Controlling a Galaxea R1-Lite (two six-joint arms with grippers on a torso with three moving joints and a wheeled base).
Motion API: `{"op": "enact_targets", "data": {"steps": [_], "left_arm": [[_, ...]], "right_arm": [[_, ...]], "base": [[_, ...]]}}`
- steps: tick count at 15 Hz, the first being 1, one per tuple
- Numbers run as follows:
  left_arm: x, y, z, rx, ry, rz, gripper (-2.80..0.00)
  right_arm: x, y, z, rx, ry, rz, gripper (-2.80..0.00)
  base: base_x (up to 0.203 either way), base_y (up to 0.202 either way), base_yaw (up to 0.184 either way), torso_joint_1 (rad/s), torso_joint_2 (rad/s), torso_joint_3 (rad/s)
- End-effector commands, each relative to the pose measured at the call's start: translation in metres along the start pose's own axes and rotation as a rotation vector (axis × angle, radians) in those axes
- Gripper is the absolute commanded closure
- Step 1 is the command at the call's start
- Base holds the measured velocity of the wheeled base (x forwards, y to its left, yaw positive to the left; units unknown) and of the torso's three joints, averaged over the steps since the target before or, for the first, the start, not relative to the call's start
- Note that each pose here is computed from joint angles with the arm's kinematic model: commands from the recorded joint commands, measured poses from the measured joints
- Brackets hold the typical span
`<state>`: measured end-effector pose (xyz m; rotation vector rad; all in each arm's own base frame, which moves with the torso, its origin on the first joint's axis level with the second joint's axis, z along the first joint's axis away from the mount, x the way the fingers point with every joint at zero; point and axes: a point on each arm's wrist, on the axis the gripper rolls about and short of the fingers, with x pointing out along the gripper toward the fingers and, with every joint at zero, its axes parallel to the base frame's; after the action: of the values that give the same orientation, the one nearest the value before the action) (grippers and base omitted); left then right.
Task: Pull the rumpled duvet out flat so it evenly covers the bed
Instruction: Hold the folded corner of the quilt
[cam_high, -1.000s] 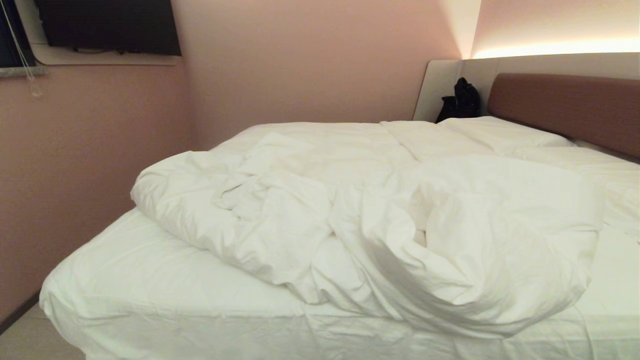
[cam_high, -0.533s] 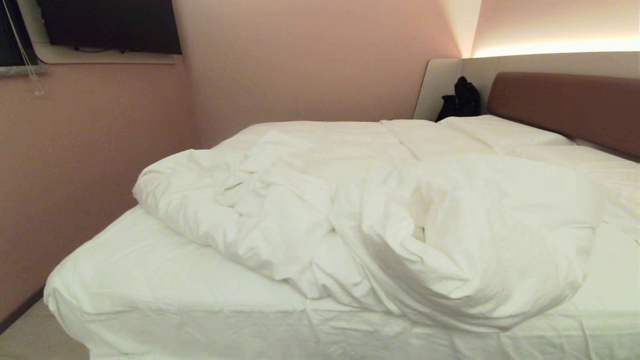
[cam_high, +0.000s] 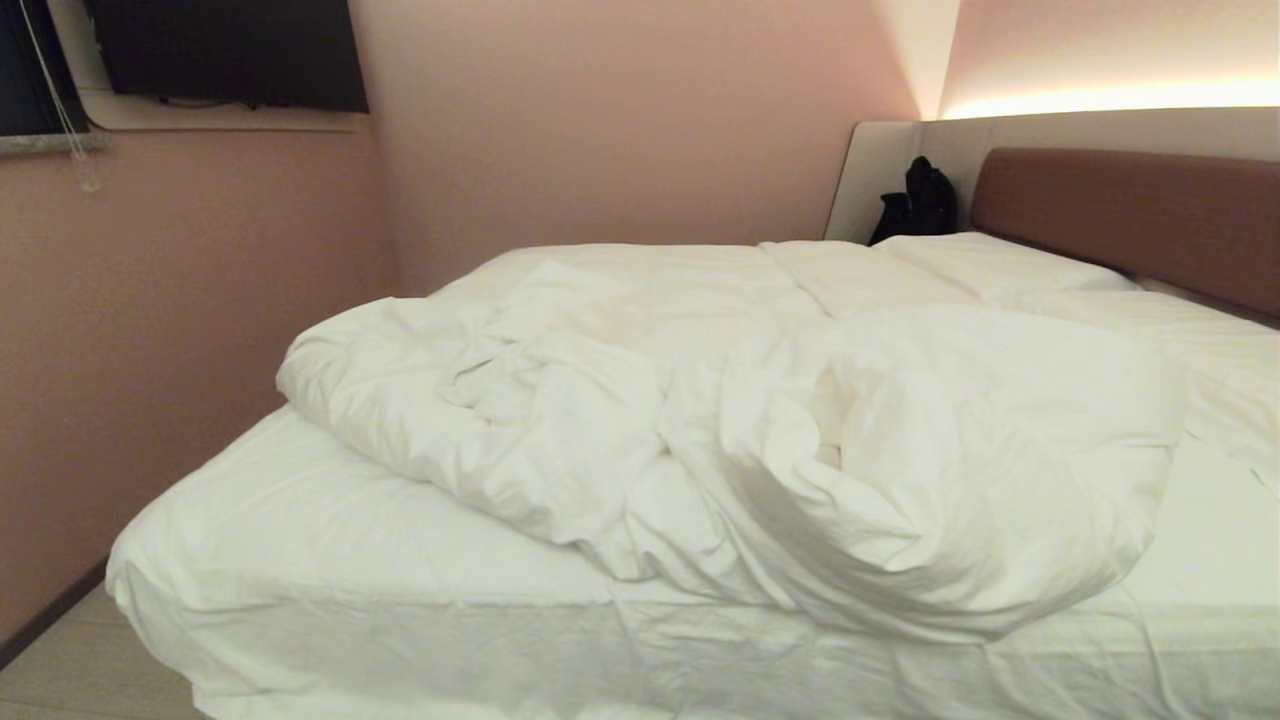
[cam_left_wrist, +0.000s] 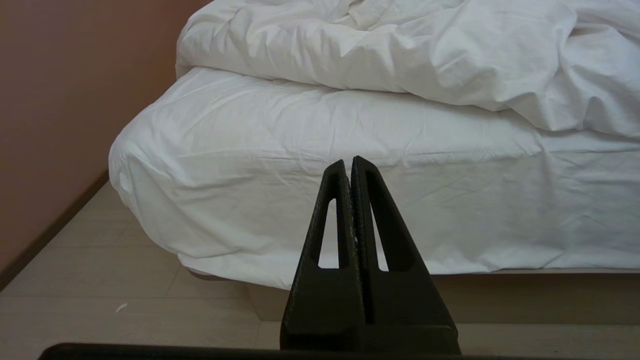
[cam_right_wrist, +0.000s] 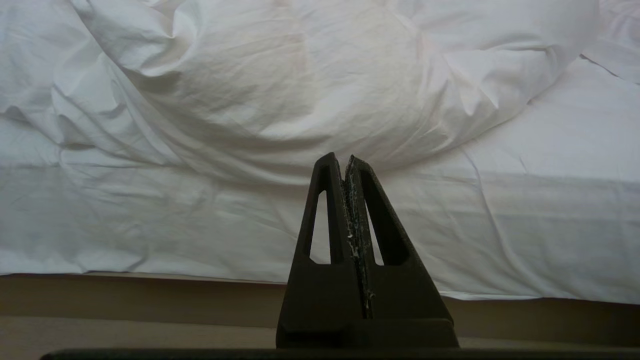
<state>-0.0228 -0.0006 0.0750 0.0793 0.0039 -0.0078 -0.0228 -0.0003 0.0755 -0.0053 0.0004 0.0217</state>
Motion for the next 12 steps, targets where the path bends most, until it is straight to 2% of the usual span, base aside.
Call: {"op": "enact_targets", "data": {"steps": [1, 12], "left_arm": [[0.0, 0.0, 0.0, 0.003, 0.0, 0.001, 0.0], [0.0, -0.0002, 0.0, 0.0, 0.0, -0.009, 0.0]], "right_arm": [[0.0, 0.0, 0.0, -0.001, 0.0, 0.001, 0.0], [0.0, 0.0, 0.0, -0.001, 0.0, 0.001, 0.0]], "base": [[0.0, 0.0, 0.0, 0.0, 0.0, 0.0], [0.0, 0.0, 0.0, 0.0, 0.0, 0.0]]}}
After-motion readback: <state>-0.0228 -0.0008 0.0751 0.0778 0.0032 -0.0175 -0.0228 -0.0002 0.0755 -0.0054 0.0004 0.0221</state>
